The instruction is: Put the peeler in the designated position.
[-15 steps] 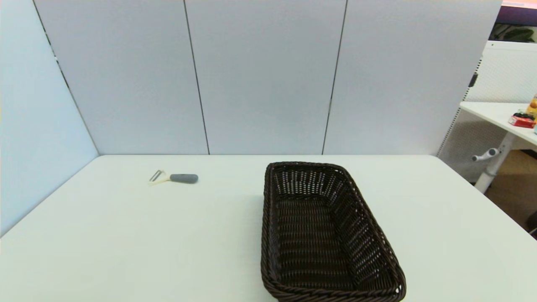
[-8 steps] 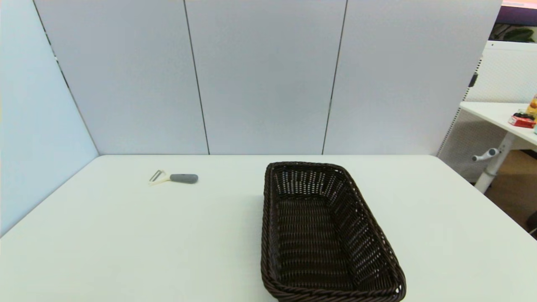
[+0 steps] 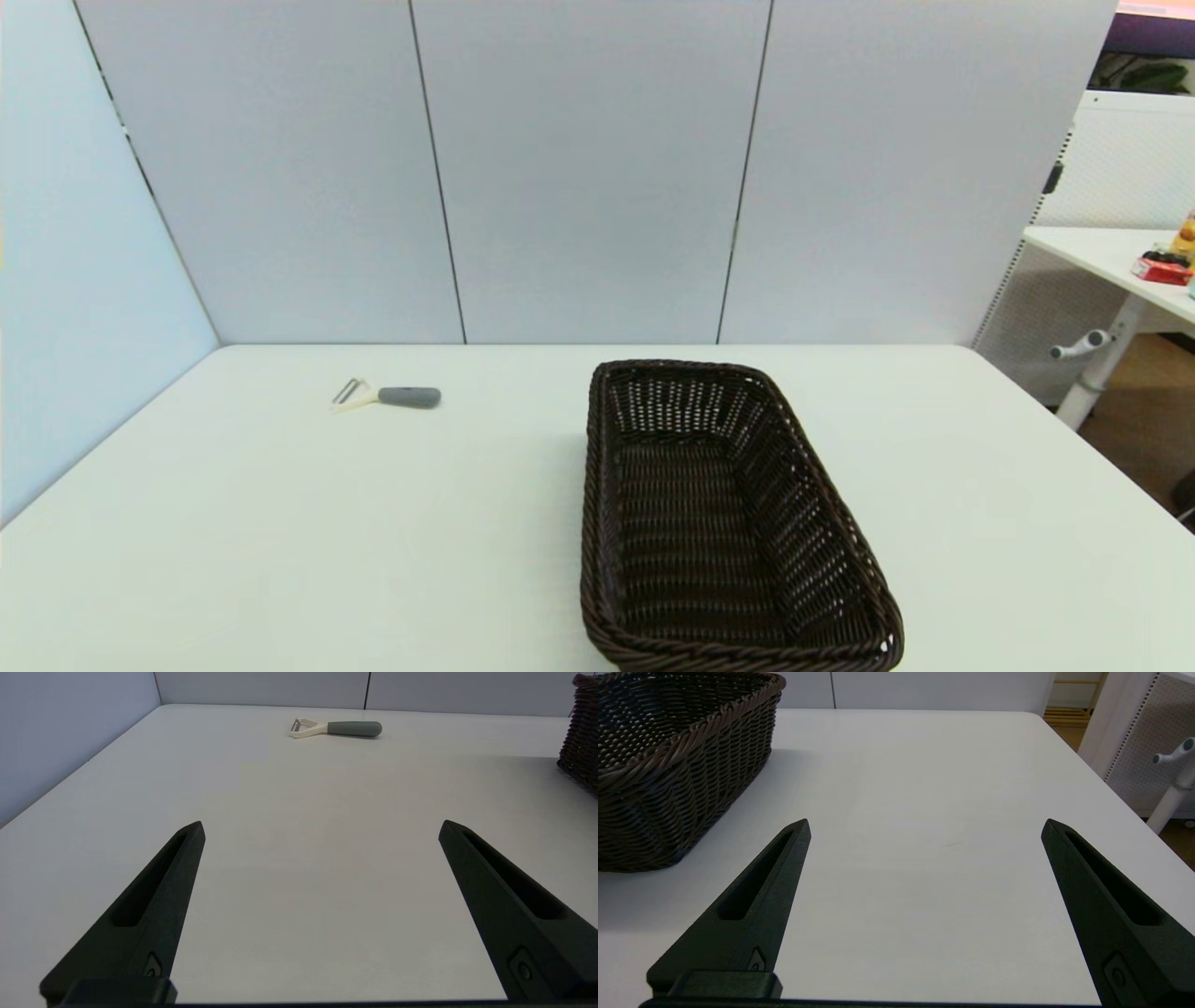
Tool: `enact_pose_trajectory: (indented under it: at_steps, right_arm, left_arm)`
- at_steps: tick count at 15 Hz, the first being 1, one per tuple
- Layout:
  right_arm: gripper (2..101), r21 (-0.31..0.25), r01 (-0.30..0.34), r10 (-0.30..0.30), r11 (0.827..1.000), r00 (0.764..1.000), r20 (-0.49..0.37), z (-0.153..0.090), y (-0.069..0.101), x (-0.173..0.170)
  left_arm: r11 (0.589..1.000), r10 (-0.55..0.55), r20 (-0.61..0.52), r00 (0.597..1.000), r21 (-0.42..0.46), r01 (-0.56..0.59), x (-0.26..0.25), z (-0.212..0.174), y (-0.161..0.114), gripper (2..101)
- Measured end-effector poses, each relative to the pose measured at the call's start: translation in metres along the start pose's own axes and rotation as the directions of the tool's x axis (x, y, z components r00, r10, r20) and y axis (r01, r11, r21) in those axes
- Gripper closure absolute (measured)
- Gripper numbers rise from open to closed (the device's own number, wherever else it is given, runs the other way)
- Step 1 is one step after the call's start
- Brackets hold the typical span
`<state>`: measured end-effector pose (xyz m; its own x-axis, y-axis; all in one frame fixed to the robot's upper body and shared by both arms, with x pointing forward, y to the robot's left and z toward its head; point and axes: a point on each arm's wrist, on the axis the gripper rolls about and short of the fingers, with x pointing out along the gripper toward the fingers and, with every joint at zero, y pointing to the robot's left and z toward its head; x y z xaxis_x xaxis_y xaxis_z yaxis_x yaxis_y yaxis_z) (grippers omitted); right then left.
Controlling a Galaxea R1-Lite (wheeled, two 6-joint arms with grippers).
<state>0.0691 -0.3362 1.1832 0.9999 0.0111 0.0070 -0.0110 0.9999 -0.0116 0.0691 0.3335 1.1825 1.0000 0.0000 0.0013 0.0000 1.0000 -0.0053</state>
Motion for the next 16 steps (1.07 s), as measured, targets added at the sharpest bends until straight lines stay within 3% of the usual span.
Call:
enact_pose_trajectory:
  at_steps: [3, 8, 12, 16]
  right_arm:
    - [4.3, 0.0, 0.0, 0.0, 1.0, 1.0, 0.0, 0.0, 0.0, 0.0]
    - [4.3, 0.0, 0.0, 0.0, 1.0, 1.0, 0.001, 0.0, 0.0, 0.0]
    - [4.3, 0.0, 0.001, -0.001, 1.0, 1.0, 0.001, 0.0, 0.0, 0.0]
    - [4.3, 0.0, 0.0, 0.0, 1.0, 1.0, 0.0, 0.0, 0.0, 0.0]
  left_arm:
    - [1.0, 0.0, -0.049, 0.999, 0.019, 0.001, 0.004, 0.003, 0.0, 2.0]
    - [0.992, -0.004, -0.242, 0.97, 0.119, 0.034, 0.035, 0.059, 0.0, 2.0]
    - [0.967, -0.005, -0.375, 0.927, 0.236, 0.1, 0.105, 0.121, -0.001, 2.0]
    - [0.906, -0.024, -0.448, 0.894, 0.369, 0.209, 0.205, 0.17, -0.002, 2.0]
